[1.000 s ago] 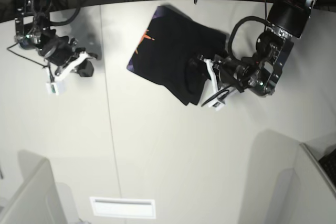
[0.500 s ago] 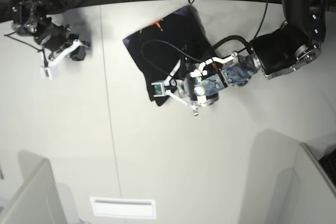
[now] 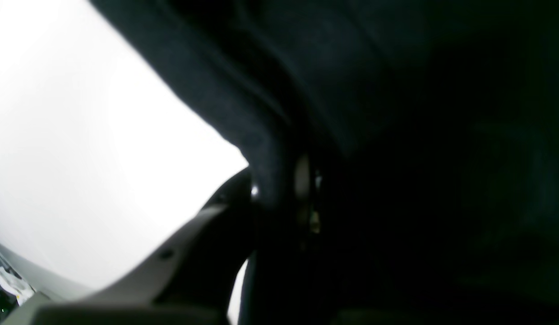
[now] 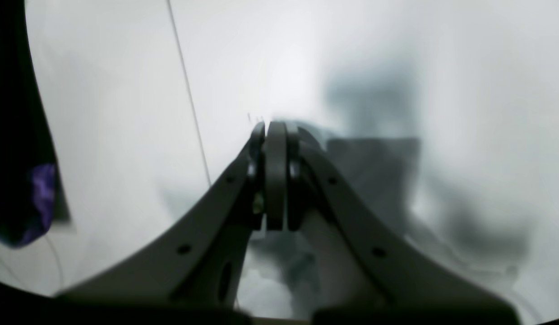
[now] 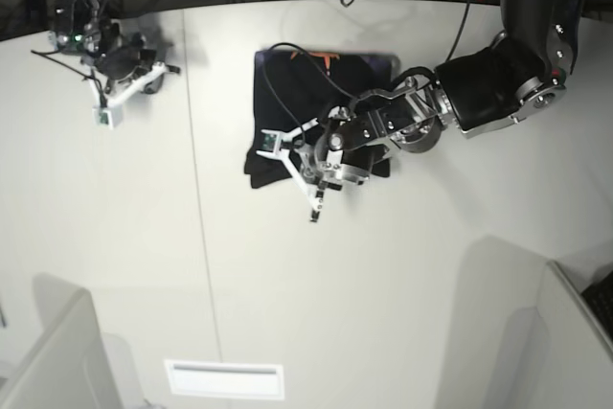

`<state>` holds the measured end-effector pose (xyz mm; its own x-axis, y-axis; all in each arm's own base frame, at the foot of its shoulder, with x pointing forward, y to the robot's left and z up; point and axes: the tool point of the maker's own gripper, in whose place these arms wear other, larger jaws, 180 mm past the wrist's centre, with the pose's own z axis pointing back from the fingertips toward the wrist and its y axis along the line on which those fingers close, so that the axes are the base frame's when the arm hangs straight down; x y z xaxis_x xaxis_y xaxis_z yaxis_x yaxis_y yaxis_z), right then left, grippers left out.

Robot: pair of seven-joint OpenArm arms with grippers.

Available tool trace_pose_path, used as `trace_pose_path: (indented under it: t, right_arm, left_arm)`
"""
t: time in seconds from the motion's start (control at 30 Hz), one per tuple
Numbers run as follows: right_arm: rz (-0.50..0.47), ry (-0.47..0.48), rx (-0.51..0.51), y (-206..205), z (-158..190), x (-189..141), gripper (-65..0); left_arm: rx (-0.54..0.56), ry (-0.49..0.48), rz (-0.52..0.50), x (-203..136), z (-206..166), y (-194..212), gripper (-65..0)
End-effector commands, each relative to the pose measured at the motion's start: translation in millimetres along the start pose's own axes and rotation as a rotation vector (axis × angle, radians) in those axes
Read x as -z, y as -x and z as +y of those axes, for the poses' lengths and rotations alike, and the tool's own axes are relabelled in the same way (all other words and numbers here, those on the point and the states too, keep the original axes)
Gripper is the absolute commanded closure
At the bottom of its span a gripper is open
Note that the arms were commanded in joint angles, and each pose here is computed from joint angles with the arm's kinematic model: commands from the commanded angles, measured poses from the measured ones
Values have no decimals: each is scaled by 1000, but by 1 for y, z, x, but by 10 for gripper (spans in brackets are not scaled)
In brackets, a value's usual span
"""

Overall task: Fold the T-shirt properly
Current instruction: 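Press and straighten the folded bundle with the left gripper, then release the bundle and raise the left gripper away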

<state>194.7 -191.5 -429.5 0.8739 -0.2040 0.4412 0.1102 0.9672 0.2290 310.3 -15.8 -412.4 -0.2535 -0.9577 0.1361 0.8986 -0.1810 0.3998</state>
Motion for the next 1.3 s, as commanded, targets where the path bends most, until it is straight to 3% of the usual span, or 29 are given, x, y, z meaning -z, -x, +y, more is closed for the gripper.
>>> trace_pose_path:
  t: [0.0, 0.17, 0.63, 0.8, 0.83, 0.97, 1.07, 1.17, 1.27]
  right_arm:
    - [-45, -8, -17, -14, 2, -4, 0]
    - [-52, -8, -19, -18, 3, -4, 0]
    - [-58, -6, -29, -21, 1, -5, 0]
    - [-56, -5, -29, -20, 1, -5, 0]
    - [-55, -6, -30, -19, 1, -5, 0]
    - [-55, -6, -30, -19, 1, -5, 0]
    - [-54, -10, -28, -18, 3, -5, 0]
    - [-52, -10, -28, -18, 3, -5, 0]
    - [-48, -8, -28, -16, 2, -5, 0]
  left_arm:
    - [9, -23, -20, -5, 12, -5, 0]
    - [16, -27, -50, -5, 14, -23, 0]
    - [14, -24, -37, -5, 12, -19, 0]
    - [-33, -61, 7, -13, 32, -9, 0]
    - [-56, -77, 8, -17, 39, -7, -26]
    - [-97, -146, -44, -36, 64, -14, -341]
    - [-124, -178, -64, -45, 76, -15, -541]
    - [-128, -182, -68, -46, 78, -16, -650]
    - [-151, -214, -95, -57, 88, -18, -650]
